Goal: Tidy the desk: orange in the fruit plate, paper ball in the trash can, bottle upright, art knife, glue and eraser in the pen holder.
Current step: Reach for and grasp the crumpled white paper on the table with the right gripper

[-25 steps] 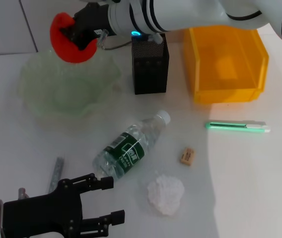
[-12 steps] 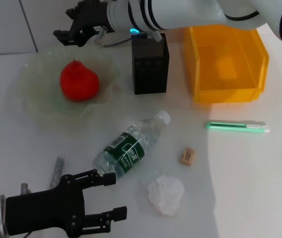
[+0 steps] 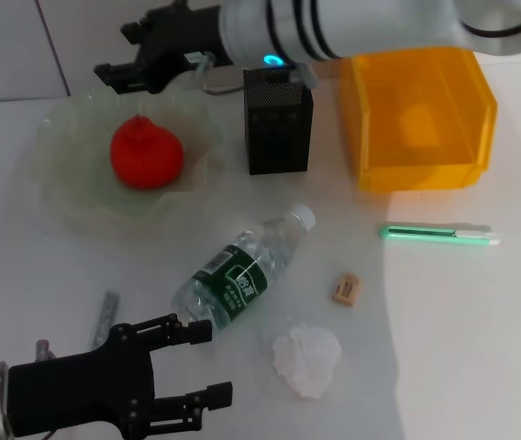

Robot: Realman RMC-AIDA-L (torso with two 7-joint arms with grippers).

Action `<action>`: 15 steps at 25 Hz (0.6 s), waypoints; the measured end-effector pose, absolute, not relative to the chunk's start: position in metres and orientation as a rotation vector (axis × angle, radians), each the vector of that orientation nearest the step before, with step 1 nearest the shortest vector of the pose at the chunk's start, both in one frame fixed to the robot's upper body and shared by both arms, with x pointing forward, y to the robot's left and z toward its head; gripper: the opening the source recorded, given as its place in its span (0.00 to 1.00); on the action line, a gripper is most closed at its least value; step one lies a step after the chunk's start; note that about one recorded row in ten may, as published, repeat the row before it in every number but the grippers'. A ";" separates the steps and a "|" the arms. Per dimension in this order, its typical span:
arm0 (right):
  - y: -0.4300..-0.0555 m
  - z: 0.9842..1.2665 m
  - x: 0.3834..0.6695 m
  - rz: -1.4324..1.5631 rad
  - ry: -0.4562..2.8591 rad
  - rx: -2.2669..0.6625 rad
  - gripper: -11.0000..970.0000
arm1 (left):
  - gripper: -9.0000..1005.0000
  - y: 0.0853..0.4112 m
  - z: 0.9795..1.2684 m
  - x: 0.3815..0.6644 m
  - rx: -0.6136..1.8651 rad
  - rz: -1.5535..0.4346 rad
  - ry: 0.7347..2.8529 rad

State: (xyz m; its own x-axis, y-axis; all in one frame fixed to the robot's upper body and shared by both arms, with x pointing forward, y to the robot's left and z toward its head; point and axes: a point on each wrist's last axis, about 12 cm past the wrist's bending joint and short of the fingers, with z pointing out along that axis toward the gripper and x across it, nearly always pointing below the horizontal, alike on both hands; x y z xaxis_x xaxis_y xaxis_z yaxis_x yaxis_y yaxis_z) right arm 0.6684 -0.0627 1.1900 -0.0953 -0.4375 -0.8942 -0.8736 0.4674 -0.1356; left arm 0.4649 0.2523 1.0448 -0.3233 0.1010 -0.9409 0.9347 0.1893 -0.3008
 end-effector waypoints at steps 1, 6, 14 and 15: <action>-0.076 1.191 0.663 0.599 1.724 -1.115 0.61 | 0.80 0.253 1.045 0.465 1.001 -1.237 1.619; -0.162 1.203 0.620 0.765 1.773 -1.066 0.70 | 0.80 0.256 1.044 0.463 0.991 -1.230 1.624; -0.280 1.186 0.535 0.910 1.809 -1.089 0.86 | 0.80 0.258 1.043 0.461 0.981 -1.231 1.632; -0.286 1.182 0.528 0.928 1.837 -1.085 0.86 | 0.80 0.258 1.043 0.461 0.981 -1.231 1.631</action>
